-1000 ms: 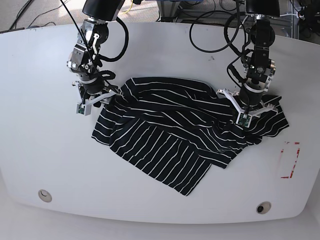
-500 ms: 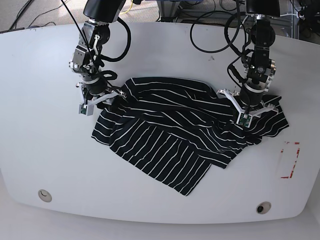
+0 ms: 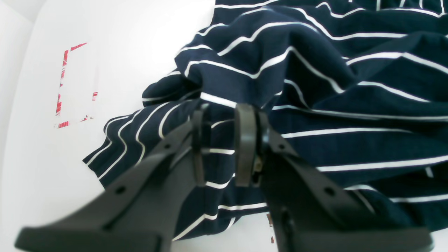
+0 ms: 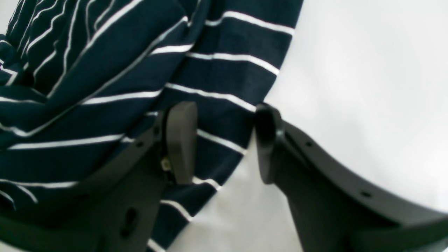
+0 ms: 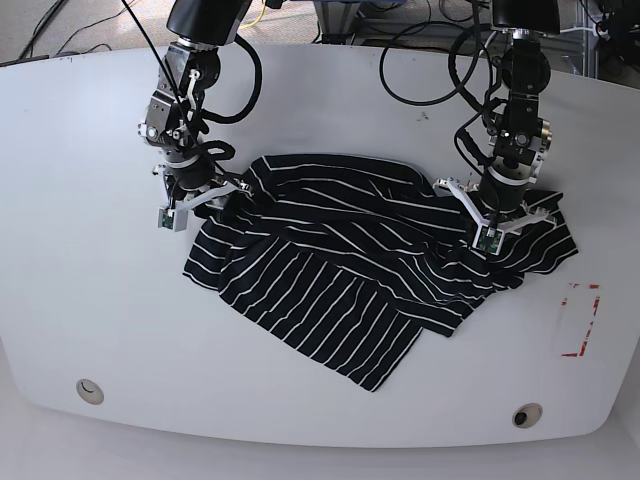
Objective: Layout the t-shirt on the table in an organized manner, then fold the t-shirt properly
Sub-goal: 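Lower the right gripper and grasp the shirt edge beside it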
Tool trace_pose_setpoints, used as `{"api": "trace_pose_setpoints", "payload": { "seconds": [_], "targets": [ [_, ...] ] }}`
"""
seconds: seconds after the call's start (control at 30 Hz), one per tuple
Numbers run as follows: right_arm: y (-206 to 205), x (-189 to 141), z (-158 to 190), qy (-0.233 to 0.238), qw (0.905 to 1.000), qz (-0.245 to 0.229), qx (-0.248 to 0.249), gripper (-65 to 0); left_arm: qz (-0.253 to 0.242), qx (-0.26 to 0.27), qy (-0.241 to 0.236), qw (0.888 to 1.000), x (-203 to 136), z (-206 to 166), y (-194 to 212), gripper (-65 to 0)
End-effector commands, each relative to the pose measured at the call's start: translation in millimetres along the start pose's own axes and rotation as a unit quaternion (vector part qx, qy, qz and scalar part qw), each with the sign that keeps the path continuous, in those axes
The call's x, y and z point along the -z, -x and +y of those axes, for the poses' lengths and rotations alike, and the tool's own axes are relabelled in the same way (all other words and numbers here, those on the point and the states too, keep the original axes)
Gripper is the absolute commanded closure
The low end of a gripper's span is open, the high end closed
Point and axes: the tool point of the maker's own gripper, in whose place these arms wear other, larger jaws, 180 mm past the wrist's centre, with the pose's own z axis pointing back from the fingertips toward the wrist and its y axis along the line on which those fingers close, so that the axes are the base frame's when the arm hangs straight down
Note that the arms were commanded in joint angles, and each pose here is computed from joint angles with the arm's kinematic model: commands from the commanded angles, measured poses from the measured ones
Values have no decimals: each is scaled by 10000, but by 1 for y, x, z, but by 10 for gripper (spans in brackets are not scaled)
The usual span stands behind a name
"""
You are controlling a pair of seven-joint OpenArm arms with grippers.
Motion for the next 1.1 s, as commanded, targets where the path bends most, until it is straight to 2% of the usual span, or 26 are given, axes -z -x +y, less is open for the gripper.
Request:
{"api": "trace_pose_setpoints", "payload": {
  "seconds": [0.0,0.3,0.53,0.83,0.93,1.07],
  "targets": [
    [3,1,4,-35,9999,115,-10,-265,-286,-6,-95,9995,0,7,-17,-110],
    [3,1,5,-54,9999,117,-24,-265,-286,-6,-95,9995,0,7,-17,-110],
    [7,4,29,-436,9984,188,-302,-262,-286,-6,-95,9995,0,7,-17,-110],
    [8,5,33,-469,9982,203,-318,-258,-293,-5,-96,9995,-1,7,-18,-110],
    [7,5,33,-463,9982,201,-314,-203,-293,-5,-96,9995,-1,7,-18,-110],
    [6,5,32,-469,9981,193,-336,-27,-293,-5,-96,9995,-1,7,-18,-110]
  ]
}}
